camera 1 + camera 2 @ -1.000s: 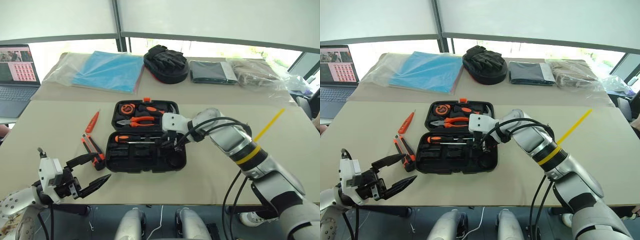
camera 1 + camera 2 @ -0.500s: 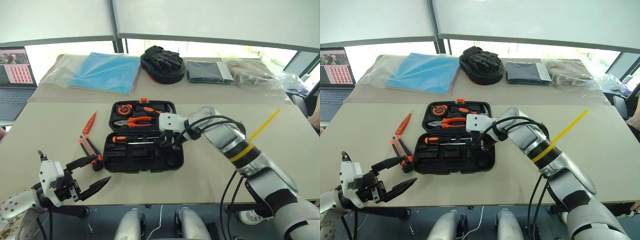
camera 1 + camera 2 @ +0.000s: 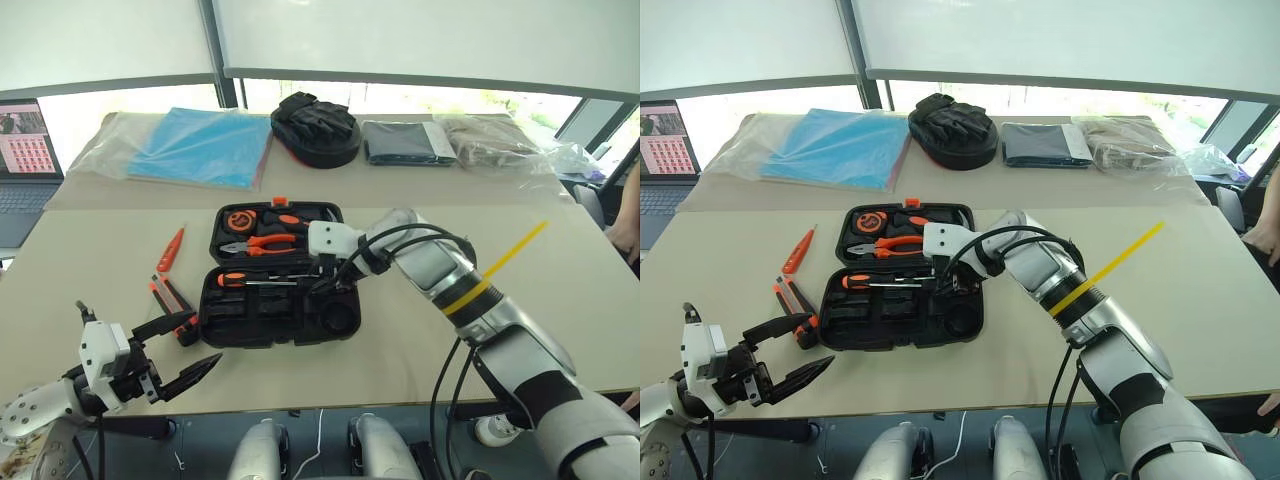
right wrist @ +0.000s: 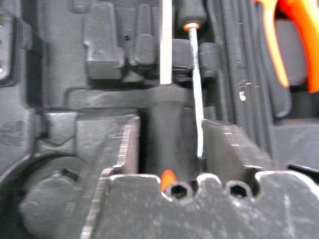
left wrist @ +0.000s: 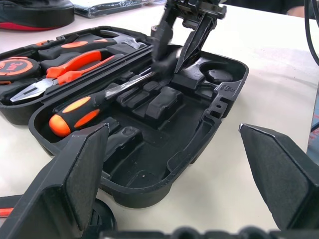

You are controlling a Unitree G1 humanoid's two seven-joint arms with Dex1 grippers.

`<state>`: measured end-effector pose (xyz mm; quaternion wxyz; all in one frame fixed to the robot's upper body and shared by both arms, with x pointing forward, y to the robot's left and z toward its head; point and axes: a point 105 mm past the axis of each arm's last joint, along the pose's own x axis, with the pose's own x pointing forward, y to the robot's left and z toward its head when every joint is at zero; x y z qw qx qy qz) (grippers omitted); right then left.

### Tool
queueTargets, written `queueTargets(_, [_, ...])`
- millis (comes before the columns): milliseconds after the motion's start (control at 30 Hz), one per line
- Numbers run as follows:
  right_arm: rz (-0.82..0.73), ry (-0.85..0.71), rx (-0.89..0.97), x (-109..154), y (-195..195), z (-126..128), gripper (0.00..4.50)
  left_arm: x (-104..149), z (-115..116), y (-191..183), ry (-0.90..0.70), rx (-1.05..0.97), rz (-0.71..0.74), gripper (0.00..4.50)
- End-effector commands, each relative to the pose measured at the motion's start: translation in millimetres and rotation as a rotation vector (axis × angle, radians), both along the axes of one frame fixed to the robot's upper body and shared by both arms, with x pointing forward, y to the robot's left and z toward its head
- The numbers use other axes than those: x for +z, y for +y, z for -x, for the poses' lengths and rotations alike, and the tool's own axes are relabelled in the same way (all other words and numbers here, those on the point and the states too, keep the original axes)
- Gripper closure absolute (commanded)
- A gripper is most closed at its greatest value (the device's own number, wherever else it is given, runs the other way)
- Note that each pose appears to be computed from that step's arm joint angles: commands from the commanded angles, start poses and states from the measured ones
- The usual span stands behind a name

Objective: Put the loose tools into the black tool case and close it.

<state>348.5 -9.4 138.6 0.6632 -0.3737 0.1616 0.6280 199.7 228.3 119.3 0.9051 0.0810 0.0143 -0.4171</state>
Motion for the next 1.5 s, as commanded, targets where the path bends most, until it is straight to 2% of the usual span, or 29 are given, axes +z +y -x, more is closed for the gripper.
queueTargets(33, [-0.086,0.015,0.076,31,1,9,1.39,8,1,1,-0.046,0.01,-0.016,0.0])
queueTargets(167, [-0.131,0.029,0.091,47,-13,12,1.39,6,-1,3,-0.044,0.018,-0.016,0.0])
queueTargets(233, [-0.225,0.009,0.1,55,-15,11,1.39,6,-2,3,-0.046,0.022,-0.015,0.0])
queueTargets(333, [-0.356,-0.01,0.094,54,-13,10,2.13,5,-5,3,-0.048,0.027,-0.012,0.0])
queueTargets(467, [-0.487,-0.066,0.121,41,-4,13,3.43,5,-7,3,-0.053,0.024,-0.008,0.0])
queueTargets(567, [-0.503,-0.063,0.113,23,2,14,4.46,6,-8,3,-0.055,0.02,-0.007,0.0])
queueTargets(667, [-0.482,-0.048,0.114,7,7,17,4.46,7,-7,4,-0.056,0.017,-0.008,0.0])
queueTargets(833, [-0.427,-0.006,0.039,-19,4,6,4.46,8,-6,2,-0.058,0.012,-0.013,0.0])
queueTargets(1000, [-0.373,0.005,-0.004,-30,-5,-4,4.46,9,-5,3,-0.063,0.019,-0.018,0.0])
queueTargets(1200, [-0.262,0.057,0.025,-54,0,5,4.46,10,-4,4,-0.065,0.034,-0.028,0.0])
queueTargets(1400, [-0.265,0.087,-0.009,-54,10,9,4.46,8,-3,7,-0.059,0.051,-0.037,0.0])
queueTargets(1500, [-0.391,0.048,0.04,-31,14,14,4.46,6,-2,8,-0.061,0.068,-0.035,0.0])
